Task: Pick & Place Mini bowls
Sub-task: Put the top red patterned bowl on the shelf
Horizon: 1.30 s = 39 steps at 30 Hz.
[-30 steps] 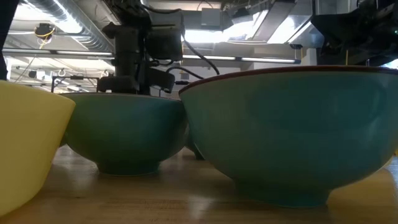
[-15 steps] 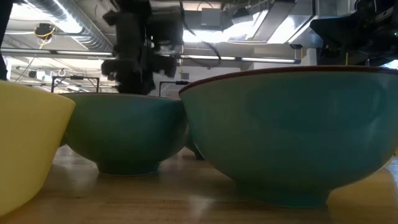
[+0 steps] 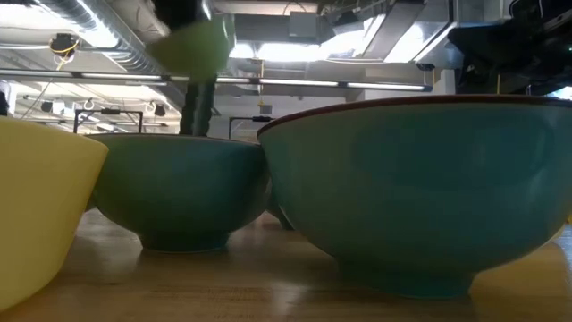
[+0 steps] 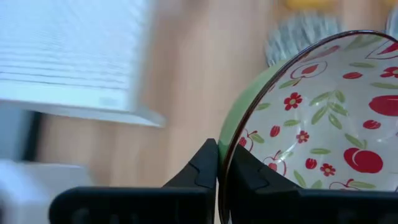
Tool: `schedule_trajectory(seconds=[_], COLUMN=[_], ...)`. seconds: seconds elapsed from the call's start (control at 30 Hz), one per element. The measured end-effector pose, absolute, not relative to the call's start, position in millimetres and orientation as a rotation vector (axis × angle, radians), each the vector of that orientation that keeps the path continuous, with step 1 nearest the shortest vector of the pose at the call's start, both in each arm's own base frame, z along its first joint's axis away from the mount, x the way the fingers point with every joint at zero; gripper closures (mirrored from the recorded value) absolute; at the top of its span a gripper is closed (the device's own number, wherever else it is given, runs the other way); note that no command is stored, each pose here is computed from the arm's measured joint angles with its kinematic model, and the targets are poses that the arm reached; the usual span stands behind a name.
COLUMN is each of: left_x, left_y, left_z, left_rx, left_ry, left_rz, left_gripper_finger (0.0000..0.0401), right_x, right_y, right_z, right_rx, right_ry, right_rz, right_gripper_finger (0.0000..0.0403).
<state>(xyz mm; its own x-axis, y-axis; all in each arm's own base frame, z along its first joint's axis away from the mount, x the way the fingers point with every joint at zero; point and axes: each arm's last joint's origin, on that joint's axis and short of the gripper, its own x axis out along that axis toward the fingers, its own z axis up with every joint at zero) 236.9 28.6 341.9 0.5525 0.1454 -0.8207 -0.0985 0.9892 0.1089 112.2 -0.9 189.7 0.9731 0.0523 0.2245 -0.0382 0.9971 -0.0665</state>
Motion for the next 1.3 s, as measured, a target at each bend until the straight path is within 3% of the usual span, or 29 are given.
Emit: schedule_trajectory(seconds=[0.1,0.23,0.63,0.87,1.1,1.3], left_x=[203.7,166.7,132.3,128.1,129.4,132.8], left_y=[31.8,30.7,26.8,27.1,28.4,34.2], left_z=[362.0,356.5,236.6,193.0,205.8,264.3], left_rx=[0.047,-0.010,-0.221,-0.266,-0.280,-0.197], left_ry=[0.805,0.618,0.067,0.059,0.017,0.069], left_rz=[0.190,0.112,0.149,0.231,0.263,0.378], left_gripper_finger=[0.0394,0.0394,0.0394,0.0394,0.0394,0.0394], right_x=[112.1,112.1,112.8,113.2,113.7,113.6], right_y=[-0.3,-0.4,-0.4,-0.4,-0.4,-0.4], right_z=[189.6,189.6,186.7,184.6,181.3,181.8], right_rx=[-0.053,-0.050,-0.045,-0.044,-0.039,-0.042], right_ry=[-0.228,-0.228,-0.197,-0.174,-0.141,-0.145], right_rz=[0.067,0.066,0.067,0.067,0.069,0.068], right_gripper_finger=[0.0389,0.0389,0.0389,0.0389,0.0389,0.0389])
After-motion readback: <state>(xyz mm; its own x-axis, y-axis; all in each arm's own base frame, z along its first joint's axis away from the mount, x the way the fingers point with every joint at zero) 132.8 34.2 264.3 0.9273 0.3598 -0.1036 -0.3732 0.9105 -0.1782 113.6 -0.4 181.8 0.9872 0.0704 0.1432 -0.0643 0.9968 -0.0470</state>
